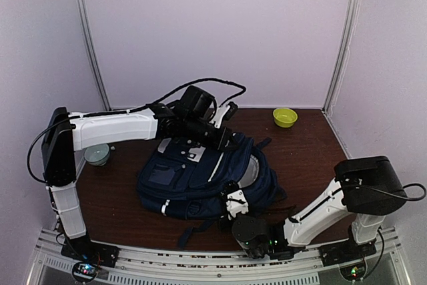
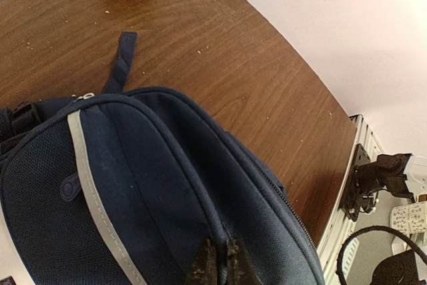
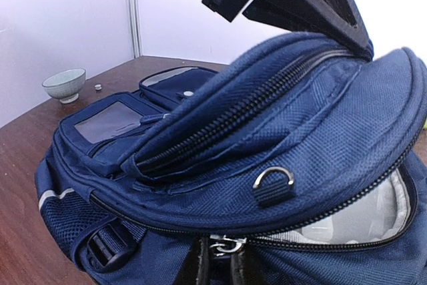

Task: Pack the student bag
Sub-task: Pick up the student bag from the upper front pocket, then hold the upper front pocket of the student bag, then zip the upper front pocket of the student bag.

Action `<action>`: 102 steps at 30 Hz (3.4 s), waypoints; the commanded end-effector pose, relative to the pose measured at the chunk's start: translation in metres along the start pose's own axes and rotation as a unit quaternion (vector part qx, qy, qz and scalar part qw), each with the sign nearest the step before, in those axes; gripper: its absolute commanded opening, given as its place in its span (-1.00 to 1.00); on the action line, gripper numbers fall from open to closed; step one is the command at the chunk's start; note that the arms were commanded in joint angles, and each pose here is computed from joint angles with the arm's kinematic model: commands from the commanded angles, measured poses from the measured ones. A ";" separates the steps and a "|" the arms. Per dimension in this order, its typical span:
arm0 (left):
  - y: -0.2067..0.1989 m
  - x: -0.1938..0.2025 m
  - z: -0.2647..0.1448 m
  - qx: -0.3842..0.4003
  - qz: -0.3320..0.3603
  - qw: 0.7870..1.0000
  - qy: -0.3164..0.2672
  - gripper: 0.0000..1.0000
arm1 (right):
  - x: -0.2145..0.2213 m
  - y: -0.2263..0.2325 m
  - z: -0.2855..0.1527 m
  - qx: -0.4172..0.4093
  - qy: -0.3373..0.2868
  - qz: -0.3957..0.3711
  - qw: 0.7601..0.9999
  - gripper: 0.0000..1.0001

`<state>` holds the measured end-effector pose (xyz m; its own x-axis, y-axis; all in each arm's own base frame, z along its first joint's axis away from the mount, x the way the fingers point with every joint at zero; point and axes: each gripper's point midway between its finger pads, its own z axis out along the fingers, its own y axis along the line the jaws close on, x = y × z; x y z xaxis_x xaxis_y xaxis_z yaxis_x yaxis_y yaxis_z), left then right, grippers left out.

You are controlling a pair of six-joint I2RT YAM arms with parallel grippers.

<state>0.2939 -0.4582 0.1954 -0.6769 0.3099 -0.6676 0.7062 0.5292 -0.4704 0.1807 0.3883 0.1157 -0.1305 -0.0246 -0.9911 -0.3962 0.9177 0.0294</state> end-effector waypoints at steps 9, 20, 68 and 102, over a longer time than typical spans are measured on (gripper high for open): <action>-0.019 -0.028 -0.018 0.035 0.022 0.997 -0.059 -1.00 | -0.018 0.008 -0.017 -0.013 -0.018 -0.013 1.000 -1.00; -0.033 -0.020 -0.027 0.061 0.069 0.994 -0.054 -0.89 | -0.035 0.036 -0.050 -0.127 0.004 0.006 0.992 -1.00; -0.088 0.151 -0.089 0.051 0.502 0.863 -0.028 0.15 | -0.091 -0.010 -0.077 -0.161 0.050 0.144 0.975 -1.00; -0.038 0.134 -0.077 -0.127 0.527 0.840 -0.026 -1.00 | -0.109 -0.025 -0.089 -0.178 0.056 0.175 0.967 -1.00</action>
<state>0.1452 -0.3888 0.1669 0.3252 0.6533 -0.6837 0.8662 0.0844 0.4926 0.1196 0.3421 0.1935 -0.4125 0.0377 -0.9102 -0.6239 0.7164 0.3124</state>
